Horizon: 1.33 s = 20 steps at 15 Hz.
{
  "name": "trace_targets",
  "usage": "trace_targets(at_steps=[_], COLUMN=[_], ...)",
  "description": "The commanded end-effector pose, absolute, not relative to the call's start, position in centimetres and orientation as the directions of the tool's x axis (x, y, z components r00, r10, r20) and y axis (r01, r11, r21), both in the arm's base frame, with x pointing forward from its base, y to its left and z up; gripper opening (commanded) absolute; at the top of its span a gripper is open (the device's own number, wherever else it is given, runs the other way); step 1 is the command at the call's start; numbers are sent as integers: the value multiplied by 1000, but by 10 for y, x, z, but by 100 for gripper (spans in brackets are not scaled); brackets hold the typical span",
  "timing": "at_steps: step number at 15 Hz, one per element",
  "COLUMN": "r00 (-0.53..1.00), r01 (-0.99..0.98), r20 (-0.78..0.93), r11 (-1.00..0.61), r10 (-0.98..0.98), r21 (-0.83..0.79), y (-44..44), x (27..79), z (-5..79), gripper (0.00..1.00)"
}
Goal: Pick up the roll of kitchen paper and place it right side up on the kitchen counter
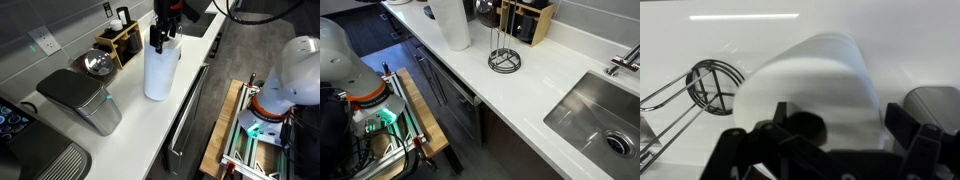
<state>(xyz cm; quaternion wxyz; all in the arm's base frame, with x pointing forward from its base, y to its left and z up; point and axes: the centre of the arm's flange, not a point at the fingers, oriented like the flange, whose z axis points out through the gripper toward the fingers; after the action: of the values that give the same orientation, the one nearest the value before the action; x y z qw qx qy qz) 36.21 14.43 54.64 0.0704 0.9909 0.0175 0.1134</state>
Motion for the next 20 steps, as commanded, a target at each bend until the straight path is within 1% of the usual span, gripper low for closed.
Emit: trace_targets(at_steps=[1,9,14,19,20], r00=[958,931,919,893,904], r01=[43,26,19,16,3], r20=[273,361,395,447,425], r11=[-987,-996,-998,-985,-992], r10=[85,57,-8,-62,-52], r21=[155,90,-64,-170,-127], y=[146,135,120,103,114], x=[359,339,310,280,302], z=[558,583,605,619,626], gripper=[100,100,100,100,100])
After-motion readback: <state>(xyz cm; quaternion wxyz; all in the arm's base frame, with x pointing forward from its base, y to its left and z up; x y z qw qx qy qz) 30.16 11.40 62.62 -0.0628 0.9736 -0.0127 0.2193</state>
